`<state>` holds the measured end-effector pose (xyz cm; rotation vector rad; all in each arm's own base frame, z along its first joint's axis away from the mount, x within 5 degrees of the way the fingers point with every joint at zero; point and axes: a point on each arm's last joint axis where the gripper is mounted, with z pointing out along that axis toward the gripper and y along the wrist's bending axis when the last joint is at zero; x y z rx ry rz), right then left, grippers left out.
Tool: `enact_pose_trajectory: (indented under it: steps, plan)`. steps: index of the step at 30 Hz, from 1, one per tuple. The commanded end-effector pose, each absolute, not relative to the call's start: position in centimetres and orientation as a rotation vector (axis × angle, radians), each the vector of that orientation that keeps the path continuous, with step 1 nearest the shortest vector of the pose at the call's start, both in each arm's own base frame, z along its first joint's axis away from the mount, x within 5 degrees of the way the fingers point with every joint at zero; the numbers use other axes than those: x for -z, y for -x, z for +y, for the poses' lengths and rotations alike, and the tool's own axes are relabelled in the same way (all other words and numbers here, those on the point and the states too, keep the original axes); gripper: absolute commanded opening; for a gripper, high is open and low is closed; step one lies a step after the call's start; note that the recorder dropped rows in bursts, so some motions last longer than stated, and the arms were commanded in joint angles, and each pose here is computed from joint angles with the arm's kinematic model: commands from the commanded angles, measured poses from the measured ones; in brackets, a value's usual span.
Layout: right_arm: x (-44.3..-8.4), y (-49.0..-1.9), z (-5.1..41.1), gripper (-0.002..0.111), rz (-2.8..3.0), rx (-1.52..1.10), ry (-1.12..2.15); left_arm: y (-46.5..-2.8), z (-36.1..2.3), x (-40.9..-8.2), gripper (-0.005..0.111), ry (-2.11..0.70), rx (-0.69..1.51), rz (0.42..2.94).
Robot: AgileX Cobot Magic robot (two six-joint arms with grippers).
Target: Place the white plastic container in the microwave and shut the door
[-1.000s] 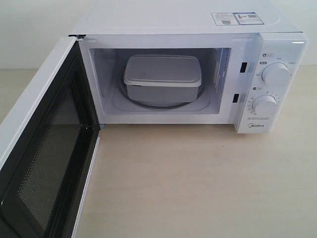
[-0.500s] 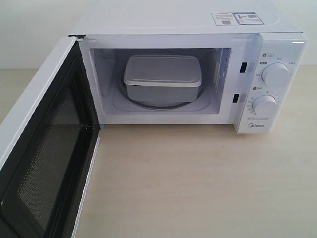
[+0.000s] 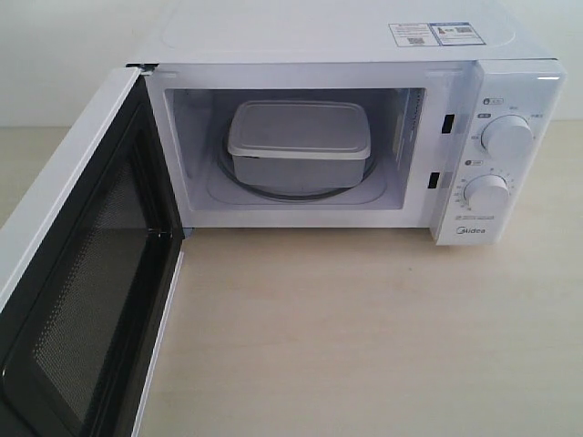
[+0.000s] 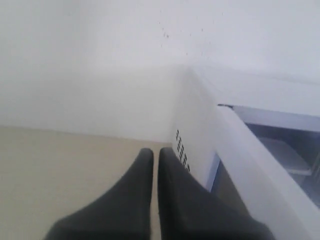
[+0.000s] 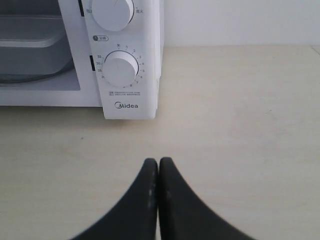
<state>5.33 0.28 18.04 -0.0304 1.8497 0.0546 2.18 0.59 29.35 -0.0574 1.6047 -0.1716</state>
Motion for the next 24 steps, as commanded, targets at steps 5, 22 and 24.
enact_pose_trajectory:
  steps: [5,22,24]
  plan:
    - [-18.1,-5.3,0.3,0.0,1.845,-0.053,0.038,-1.4,0.4,-31.5,0.004,0.075,0.26,1.495]
    - [-18.1,-5.3,0.3,0.0,1.845,-0.053,0.038,0.9,0.0,-33.9,0.004,0.051,0.37,1.539]
    - [-18.1,-5.3,0.3,0.0,1.845,-0.053,0.038,1.9,0.2,-34.8,0.004,0.016,0.329,1.546]
